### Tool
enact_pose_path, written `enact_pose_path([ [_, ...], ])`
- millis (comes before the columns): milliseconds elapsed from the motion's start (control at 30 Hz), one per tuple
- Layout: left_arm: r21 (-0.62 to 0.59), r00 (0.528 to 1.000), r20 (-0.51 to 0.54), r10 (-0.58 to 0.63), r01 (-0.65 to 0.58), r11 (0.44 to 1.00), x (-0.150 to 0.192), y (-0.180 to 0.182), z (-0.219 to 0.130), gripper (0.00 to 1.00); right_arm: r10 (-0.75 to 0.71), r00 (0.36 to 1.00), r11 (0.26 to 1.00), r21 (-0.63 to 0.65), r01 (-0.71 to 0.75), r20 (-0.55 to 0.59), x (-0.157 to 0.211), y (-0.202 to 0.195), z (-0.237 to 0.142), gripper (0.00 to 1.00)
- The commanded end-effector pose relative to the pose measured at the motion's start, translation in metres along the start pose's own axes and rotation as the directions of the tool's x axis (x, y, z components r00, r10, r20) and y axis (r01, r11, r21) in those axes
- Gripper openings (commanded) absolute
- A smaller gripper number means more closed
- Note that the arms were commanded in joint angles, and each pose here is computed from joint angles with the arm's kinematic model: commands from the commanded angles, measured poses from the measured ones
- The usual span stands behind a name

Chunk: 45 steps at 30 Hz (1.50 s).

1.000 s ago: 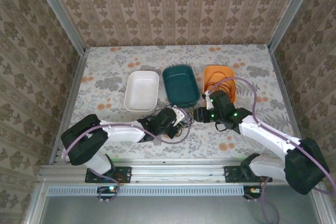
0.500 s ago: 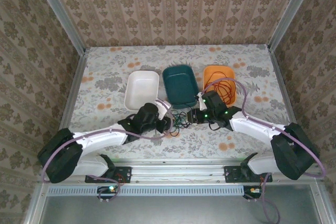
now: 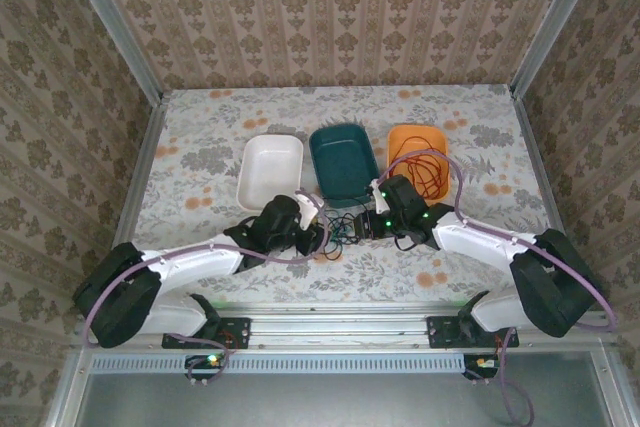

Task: Untangle the cables

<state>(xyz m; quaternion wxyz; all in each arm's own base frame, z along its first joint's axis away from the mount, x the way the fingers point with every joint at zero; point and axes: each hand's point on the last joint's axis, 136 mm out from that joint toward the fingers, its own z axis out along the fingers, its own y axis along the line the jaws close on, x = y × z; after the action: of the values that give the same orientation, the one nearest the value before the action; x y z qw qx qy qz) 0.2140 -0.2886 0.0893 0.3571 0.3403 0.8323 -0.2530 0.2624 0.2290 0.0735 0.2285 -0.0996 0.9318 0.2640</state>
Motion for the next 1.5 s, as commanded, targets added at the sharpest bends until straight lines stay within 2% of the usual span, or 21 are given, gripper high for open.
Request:
enact_pose_path([
  [0,0.037,0.999,-0.03,0.014,-0.013,0.999,0.003,-0.011,0.002,0.53,-0.009,1.0,1.0,0.005,0.009,0.0,-0.004,0.001,0.007,0.38],
  [100,0.044,0.997,-0.061,0.039,-0.037,0.998,0.011,-0.017,0.004,0.54,0.0,1.0,1.0,0.004,0.0,-0.015,-0.001,0.0,0.015,0.33],
  [233,0.047,0.995,-0.084,0.06,-0.056,0.997,0.018,-0.02,0.003,0.56,0.012,1.0,1.0,0.005,-0.012,-0.019,-0.001,-0.001,0.019,0.12],
  [300,0.049,0.995,-0.084,0.061,-0.057,0.997,0.018,-0.021,0.004,0.57,0.009,1.0,1.0,0.01,-0.009,-0.003,-0.004,-0.001,0.015,0.06],
  [567,0.027,0.992,-0.113,0.048,-0.045,0.999,0.027,-0.012,0.025,0.56,-0.022,0.988,0.999,0.051,0.015,0.156,-0.034,0.006,-0.033,0.02],
  [733,0.035,0.989,-0.142,0.026,-0.021,0.999,0.037,-0.008,0.035,0.43,-0.037,0.948,0.989,0.149,-0.011,0.315,-0.06,-0.001,-0.083,0.02],
  [967,0.028,0.983,-0.181,0.002,0.003,1.0,0.054,-0.004,0.045,0.25,-0.054,0.819,0.956,0.265,-0.122,0.572,-0.094,-0.015,-0.165,0.01],
  [1067,0.024,0.982,-0.187,-0.01,0.015,1.0,0.058,-0.003,0.047,0.21,-0.083,0.75,0.937,0.308,-0.166,0.656,-0.106,-0.02,-0.201,0.01],
  [1267,-0.005,0.98,-0.195,-0.027,0.027,1.0,0.066,0.002,0.046,0.2,-0.16,0.569,0.866,0.391,-0.311,0.806,-0.12,-0.034,-0.289,0.0],
  [1467,-0.019,0.98,-0.195,-0.034,0.031,0.999,0.069,0.005,0.045,0.21,-0.195,0.382,0.826,0.361,-0.433,0.904,-0.119,-0.039,-0.368,0.0],
])
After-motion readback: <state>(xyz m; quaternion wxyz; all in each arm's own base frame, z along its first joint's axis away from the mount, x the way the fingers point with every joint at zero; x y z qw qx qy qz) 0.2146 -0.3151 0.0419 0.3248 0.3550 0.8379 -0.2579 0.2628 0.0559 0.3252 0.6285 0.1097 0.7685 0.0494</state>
